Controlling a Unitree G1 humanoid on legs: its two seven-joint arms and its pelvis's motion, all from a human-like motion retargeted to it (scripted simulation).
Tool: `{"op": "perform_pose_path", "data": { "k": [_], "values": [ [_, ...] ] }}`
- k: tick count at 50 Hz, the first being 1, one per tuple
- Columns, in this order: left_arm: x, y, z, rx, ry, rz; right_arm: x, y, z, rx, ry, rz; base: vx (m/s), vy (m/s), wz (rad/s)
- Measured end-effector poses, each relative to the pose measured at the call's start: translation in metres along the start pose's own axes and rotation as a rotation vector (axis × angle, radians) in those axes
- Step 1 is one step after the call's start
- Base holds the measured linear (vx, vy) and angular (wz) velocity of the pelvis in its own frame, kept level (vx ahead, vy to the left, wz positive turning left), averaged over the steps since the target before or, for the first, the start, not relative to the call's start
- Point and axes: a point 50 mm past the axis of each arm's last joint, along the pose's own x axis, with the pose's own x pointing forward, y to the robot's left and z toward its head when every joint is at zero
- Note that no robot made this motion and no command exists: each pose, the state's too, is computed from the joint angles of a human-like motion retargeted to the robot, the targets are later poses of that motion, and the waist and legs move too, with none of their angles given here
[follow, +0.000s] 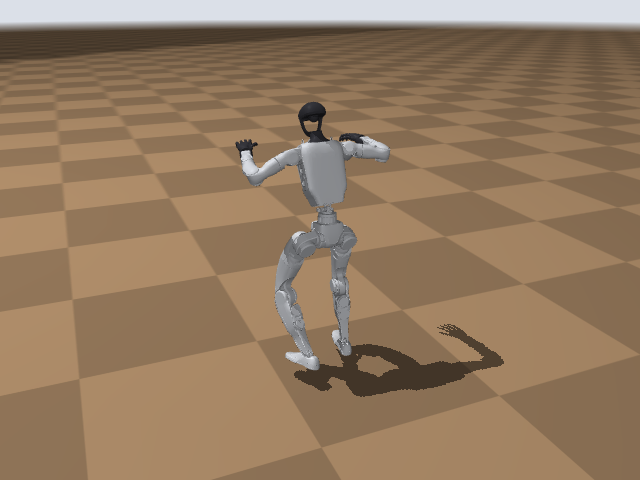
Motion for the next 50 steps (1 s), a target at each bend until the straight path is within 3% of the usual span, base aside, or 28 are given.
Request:
{"op": "perform_pose_path", "data": {
  "k": [10, 25, 50],
  "values": [
    [0.003, 0.015, -0.003, -0.025, -0.016, -0.138, 0.043, -0.014, 0.026, 0.019, -0.151, 0.022, 0.52, 0.21, -0.9],
    [0.044, 0.02, 0.003, 0.071, -0.062, -0.279, 0.073, 0.012, 0.05, 0.126, -0.234, 0.206, 0.27, 0.14, 0.17],
    [0.029, 0.029, -0.007, 0.06, -0.012, -0.336, 0.022, 0.02, -0.02, 0.217, 0.091, 0.266, 0.08, -0.04, 0.01]
  ]
}}
